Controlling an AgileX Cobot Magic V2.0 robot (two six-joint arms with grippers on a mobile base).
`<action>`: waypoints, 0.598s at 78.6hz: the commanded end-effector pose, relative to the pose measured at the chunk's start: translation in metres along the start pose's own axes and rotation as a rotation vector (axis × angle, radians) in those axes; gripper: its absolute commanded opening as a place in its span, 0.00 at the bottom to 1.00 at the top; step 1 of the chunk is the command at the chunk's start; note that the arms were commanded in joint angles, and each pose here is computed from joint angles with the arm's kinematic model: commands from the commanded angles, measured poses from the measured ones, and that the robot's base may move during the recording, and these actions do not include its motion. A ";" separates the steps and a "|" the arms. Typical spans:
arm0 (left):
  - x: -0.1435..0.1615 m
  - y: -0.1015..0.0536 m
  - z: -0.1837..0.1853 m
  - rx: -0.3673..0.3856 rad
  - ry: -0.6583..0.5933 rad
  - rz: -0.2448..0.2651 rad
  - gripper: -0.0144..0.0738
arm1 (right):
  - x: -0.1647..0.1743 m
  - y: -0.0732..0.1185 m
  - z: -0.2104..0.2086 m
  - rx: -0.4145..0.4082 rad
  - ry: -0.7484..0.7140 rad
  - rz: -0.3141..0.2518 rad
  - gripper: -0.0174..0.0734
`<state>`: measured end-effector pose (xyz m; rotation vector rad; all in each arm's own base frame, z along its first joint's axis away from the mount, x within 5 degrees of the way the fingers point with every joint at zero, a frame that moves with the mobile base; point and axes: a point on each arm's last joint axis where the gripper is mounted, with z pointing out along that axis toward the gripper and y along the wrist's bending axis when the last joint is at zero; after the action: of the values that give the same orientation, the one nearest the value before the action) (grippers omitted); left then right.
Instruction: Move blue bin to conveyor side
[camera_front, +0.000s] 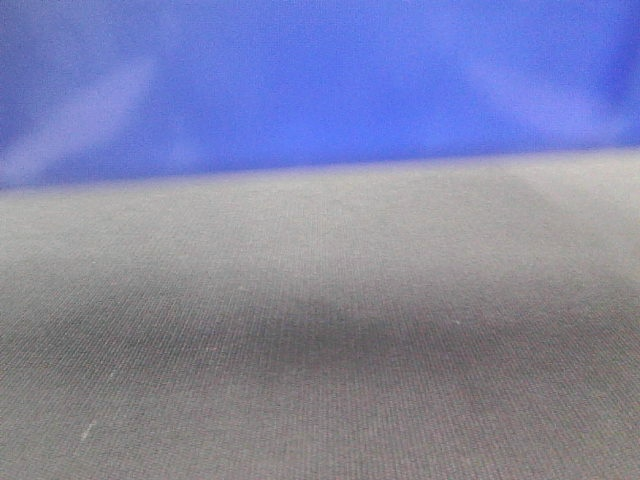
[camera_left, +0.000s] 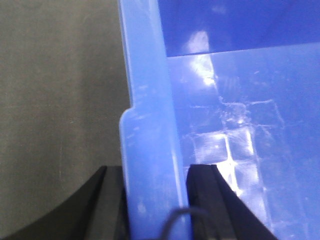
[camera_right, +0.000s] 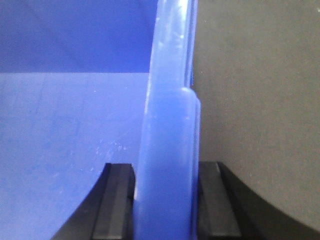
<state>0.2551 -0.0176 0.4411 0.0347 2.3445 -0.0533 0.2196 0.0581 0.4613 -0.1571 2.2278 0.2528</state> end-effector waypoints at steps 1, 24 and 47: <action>-0.016 0.002 0.014 -0.023 -0.102 0.026 0.15 | -0.018 -0.003 0.015 0.026 -0.122 -0.038 0.10; -0.024 0.006 0.084 -0.062 -0.033 0.062 0.15 | -0.015 -0.008 0.102 0.043 0.048 -0.034 0.10; -0.021 0.006 0.112 -0.062 0.015 0.064 0.19 | -0.004 -0.012 0.147 0.054 0.154 -0.030 0.25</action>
<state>0.3491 -0.0175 0.3629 0.0687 2.4602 0.0552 0.3338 0.0824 0.3578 -0.1780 2.5029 0.1704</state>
